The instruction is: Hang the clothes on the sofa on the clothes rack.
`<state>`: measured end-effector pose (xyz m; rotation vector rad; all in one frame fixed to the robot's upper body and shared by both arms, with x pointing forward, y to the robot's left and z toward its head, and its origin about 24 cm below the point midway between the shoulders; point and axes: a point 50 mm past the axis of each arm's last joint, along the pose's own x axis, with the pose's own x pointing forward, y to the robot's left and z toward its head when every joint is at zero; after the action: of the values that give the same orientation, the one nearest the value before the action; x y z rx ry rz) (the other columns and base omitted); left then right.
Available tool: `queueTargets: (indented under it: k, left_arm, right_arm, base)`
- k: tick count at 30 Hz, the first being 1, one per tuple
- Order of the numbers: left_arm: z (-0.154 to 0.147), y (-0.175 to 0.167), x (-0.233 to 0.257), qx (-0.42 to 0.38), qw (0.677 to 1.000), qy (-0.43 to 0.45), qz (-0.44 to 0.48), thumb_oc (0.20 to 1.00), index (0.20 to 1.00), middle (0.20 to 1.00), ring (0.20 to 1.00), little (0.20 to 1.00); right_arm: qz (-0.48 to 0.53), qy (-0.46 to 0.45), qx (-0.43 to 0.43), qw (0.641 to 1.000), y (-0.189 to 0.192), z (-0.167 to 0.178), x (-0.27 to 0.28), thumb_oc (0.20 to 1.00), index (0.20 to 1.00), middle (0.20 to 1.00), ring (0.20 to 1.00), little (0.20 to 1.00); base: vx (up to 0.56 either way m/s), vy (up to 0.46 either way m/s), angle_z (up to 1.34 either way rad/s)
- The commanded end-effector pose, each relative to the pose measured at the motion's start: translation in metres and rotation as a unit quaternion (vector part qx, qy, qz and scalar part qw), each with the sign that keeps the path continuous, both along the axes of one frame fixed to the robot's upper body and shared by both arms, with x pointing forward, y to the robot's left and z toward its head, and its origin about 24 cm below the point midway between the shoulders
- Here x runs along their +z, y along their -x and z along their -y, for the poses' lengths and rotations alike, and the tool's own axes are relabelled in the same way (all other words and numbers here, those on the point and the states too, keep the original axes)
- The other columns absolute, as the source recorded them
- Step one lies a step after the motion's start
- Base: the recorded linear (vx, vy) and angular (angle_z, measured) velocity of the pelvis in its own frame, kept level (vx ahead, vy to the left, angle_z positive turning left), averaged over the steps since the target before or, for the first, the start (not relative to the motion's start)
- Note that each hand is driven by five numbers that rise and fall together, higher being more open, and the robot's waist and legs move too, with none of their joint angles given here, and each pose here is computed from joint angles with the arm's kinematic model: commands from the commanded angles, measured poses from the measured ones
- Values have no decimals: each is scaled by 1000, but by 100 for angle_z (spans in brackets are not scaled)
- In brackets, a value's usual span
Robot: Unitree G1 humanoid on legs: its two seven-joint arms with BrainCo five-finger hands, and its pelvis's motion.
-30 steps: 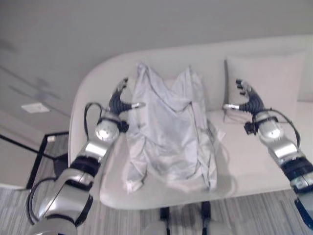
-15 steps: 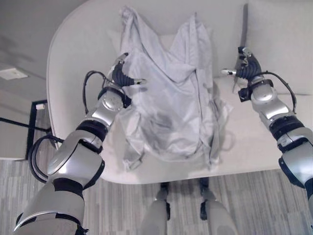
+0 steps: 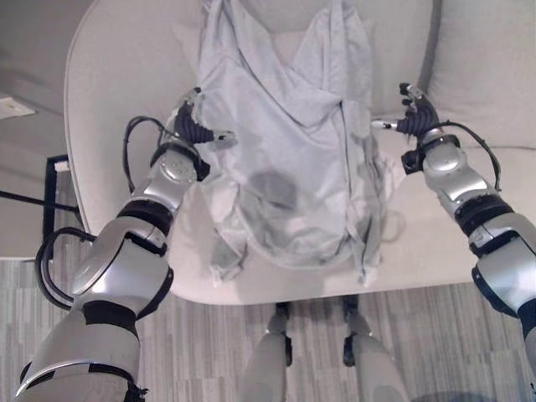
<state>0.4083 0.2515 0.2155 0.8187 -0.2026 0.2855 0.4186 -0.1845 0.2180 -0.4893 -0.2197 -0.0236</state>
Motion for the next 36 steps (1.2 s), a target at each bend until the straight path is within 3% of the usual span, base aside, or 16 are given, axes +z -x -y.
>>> queueTargets:
  k: [1, 11, 19, 36]
  left_arm:
    - [-21, 6, 54, 32, 997, 0, 76, 1000, 1000, 1000, 1000, 1000]
    - [-42, 16, 81, 63, 992, -36, 101, 1000, 1000, 1000, 1000, 1000]
    - [-38, 16, 100, 66, 990, -60, 111, 1000, 1000, 1000, 1000, 1000]
    - [-25, 13, 120, 79, 985, -91, 120, 1000, 1000, 1000, 1000, 1000]
  right_arm:
    - [57, -26, 49, 997, -1, -25, 39, 1000, 1000, 1000, 1000, 1000]
    - [46, -25, 71, 996, -2, -37, 32, 1000, 1000, 1000, 1000, 1000]
    - [55, -32, 61, 996, -3, -37, 39, 1000, 1000, 1000, 1000, 1000]
    - [116, 49, -51, 991, -5, -21, 70, 1000, 1000, 1000, 1000, 1000]
  base:
    - [0, 0, 0]
    - [0, 4, 2]
    - [0, 7, 4]
    - [2, 4, 0]
